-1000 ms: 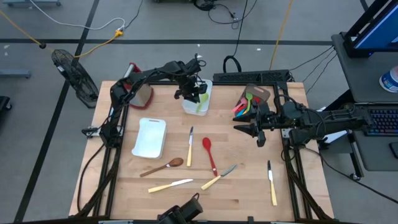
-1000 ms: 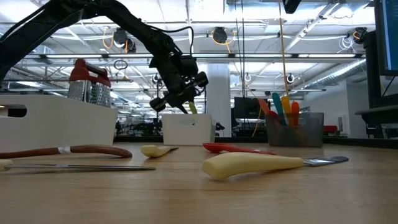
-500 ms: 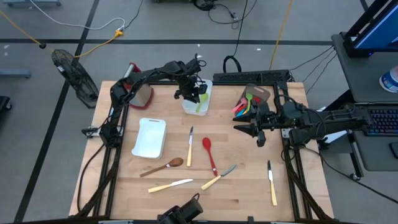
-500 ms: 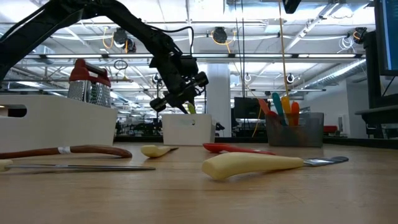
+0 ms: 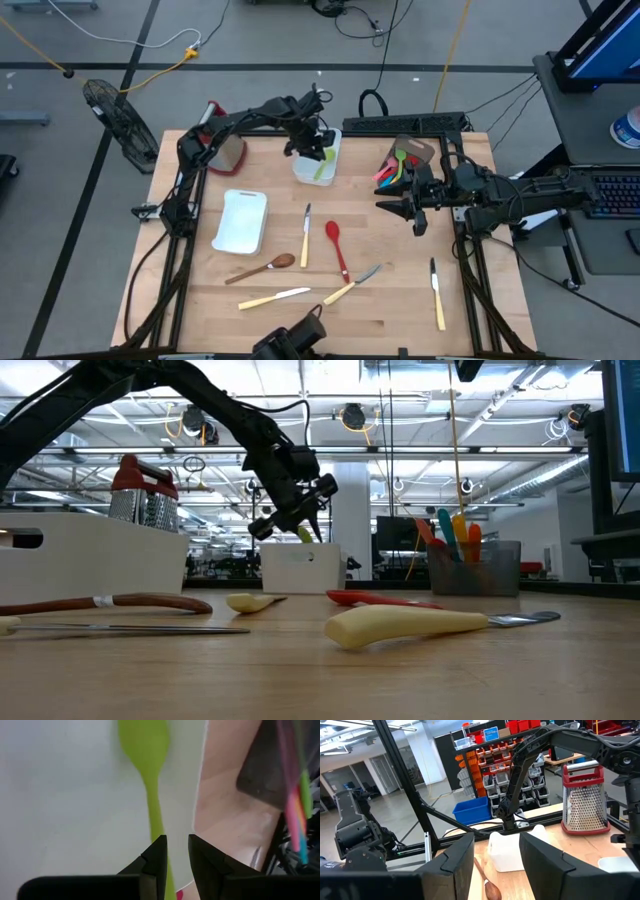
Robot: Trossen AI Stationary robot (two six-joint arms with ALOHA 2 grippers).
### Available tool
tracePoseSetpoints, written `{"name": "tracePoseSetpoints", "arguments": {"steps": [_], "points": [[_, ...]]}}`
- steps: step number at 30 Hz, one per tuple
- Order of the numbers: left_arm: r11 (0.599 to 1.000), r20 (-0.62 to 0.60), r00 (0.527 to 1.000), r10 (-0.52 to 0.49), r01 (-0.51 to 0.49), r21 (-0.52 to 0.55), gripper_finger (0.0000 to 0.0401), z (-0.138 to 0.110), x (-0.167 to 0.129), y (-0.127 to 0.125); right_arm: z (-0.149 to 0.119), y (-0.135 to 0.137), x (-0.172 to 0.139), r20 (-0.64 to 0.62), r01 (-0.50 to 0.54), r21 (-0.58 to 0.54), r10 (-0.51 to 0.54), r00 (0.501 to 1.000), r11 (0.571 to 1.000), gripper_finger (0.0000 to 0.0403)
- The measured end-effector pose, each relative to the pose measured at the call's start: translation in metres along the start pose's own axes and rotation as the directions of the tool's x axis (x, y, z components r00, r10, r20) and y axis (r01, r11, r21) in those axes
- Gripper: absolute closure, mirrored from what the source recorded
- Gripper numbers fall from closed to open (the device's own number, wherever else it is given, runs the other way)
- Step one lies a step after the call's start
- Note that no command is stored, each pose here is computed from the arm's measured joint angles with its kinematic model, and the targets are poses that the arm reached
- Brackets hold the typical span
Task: Pick & Place Kitchen Items
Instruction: Put the red serving spoon into the top white bin
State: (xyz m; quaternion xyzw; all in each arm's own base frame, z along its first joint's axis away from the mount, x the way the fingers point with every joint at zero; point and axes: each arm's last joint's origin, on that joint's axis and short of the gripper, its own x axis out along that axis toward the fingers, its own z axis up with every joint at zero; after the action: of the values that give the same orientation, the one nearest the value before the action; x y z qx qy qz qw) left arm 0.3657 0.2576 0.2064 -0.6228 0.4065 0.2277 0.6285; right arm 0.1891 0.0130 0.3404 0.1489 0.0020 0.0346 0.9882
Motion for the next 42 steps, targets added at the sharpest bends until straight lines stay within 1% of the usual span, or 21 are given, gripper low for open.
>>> {"name": "tracePoseSetpoints", "arguments": {"steps": [6,10,13,16,19,23,26,29,32,36,39,42], "points": [[0.999,0.015,1.000,-0.019,0.019,0.027,0.0318,-0.001,-0.008,-0.004,0.000,0.000,0.000,-0.001,0.000,0.002,0.000,1.000,1.000,0.0250],[0.996,0.046,0.999,-0.022,0.018,0.088,0.0318,-0.011,-0.024,-0.014,-0.001,0.000,0.000,-0.008,0.002,0.003,-0.002,1.000,1.000,0.0250],[0.989,0.101,0.995,-0.007,-0.009,0.150,0.0318,-0.028,-0.041,-0.028,-0.002,-0.001,0.000,-0.019,0.005,0.004,-0.005,1.000,1.000,0.0250],[0.971,0.189,0.982,-0.011,-0.034,0.236,0.0318,-0.048,-0.062,-0.045,-0.002,-0.001,0.000,-0.019,0.006,0.016,-0.005,1.000,1.000,0.0250],[0.948,0.260,0.965,-0.038,-0.047,0.316,0.0318,-0.072,-0.082,-0.061,-0.002,-0.001,0.000,-0.022,0.007,0.030,-0.006,1.000,1.000,0.0250],[0.922,0.322,0.943,-0.082,-0.051,0.384,0.0318,-0.105,-0.107,-0.077,-0.002,-0.001,0.000,-0.022,0.006,0.030,-0.006,1.000,1.000,0.0250],[0.887,0.350,0.928,-0.126,-0.052,0.459,0.0318,-0.128,-0.124,-0.087,-0.002,-0.001,0.000,-0.023,0.007,0.030,-0.006,1.000,1.000,0.0250],[0.832,0.364,0.916,-0.168,-0.066,0.551,0.0318,-0.151,-0.138,-0.094,-0.002,-0.001,0.000,-0.024,0.007,0.030,-0.006,1.000,1.000,0.0250],[0.788,0.350,0.915,-0.203,-0.059,0.613,0.0318,-0.171,-0.148,-0.098,-0.003,-0.001,0.000,-0.026,0.008,0.030,-0.007,1.000,1.000,0.0250],[0.740,0.330,0.915,-0.234,-0.052,0.670,0.0318,-0.190,-0.158,-0.101,-0.002,-0.001,0.000,-0.022,0.006,0.030,-0.006,1.000,1.000,0.0250],[0.676,0.317,0.914,-0.254,-0.067,0.734,0.0320,-0.200,-0.162,-0.103,-0.001,0.000,0.000,-0.009,0.002,0.051,-0.002,1.000,0.999,0.0250],[0.633,0.297,0.917,-0.266,-0.066,0.771,0.0320,-0.209,-0.162,-0.105,-0.001,0.000,0.001,-0.002,0.000,0.108,0.000,1.000,0.994,0.0250]]}}
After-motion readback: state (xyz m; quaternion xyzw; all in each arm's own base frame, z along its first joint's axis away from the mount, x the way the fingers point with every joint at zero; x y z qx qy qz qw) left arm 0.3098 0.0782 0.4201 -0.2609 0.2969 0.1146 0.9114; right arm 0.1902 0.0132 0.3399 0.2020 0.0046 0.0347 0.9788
